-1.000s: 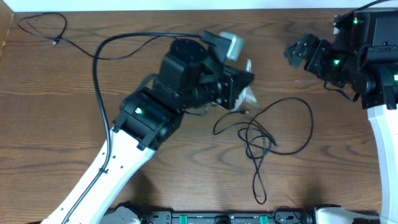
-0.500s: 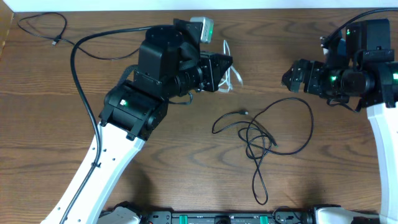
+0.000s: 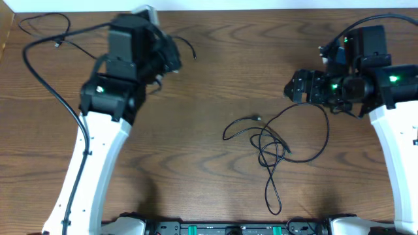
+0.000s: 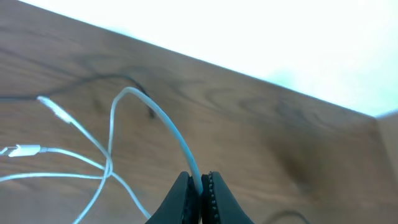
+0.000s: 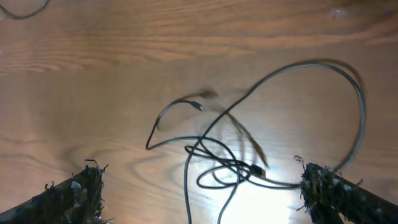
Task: Untangle cables
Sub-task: 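Carry the white cable with the left gripper to the upper left table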
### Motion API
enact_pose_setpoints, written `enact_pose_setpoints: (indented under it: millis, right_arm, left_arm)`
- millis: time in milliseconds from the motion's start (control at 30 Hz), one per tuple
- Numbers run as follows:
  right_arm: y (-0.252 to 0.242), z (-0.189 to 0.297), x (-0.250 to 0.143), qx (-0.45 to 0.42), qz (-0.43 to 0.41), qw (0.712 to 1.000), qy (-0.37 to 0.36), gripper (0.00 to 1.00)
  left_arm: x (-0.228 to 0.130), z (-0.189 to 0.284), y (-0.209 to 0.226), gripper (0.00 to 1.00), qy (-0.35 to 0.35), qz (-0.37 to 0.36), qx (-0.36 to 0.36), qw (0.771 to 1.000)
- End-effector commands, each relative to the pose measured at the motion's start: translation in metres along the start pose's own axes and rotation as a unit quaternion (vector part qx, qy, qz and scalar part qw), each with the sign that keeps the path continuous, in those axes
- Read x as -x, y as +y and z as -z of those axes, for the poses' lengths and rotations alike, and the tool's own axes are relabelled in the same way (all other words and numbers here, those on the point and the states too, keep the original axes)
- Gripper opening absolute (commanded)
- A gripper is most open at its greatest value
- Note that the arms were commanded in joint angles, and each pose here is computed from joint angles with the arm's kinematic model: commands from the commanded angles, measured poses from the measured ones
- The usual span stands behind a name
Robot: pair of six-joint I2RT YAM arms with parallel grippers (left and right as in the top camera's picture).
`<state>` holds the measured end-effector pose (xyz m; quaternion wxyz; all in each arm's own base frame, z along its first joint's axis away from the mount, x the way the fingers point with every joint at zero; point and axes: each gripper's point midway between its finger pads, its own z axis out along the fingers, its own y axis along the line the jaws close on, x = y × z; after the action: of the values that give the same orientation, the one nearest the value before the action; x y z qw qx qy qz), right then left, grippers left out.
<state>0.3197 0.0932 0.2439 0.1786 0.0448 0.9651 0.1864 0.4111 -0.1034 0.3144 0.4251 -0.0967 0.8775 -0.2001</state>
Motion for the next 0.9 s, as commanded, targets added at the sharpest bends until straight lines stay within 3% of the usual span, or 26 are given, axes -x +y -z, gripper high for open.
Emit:
enact_pose_setpoints:
  millis: [0,267,433,733,867]
  right_arm:
    - [0.007,-0.012,-0.005,0.008,0.019,1.000,0.010,0.99]
    - [0.014,-0.025,-0.014,0.013,0.035,0.999,0.021,0.99]
    - [0.017,-0.025,-0.006,0.018,0.040,0.999,0.004,0.99]
    - [0.019,-0.025,0.000,0.022,0.043,0.999,-0.006,0.99]
    - [0.020,-0.025,0.001,0.023,0.044,0.999,-0.010,0.99]
  left_arm:
    - [0.019,-0.011,0.020,0.08,-0.016,-0.040,0.013,0.999]
    - [0.094,-0.003,0.066,0.07,-0.140,-0.022,0.037,0.989]
    - [0.131,-0.002,0.114,0.07,-0.203,-0.005,0.087,0.975]
    - [0.135,-0.039,0.248,0.08,-0.219,0.039,0.258,0.940]
    - [0.121,-0.055,0.304,0.08,-0.202,0.061,0.295,0.932]
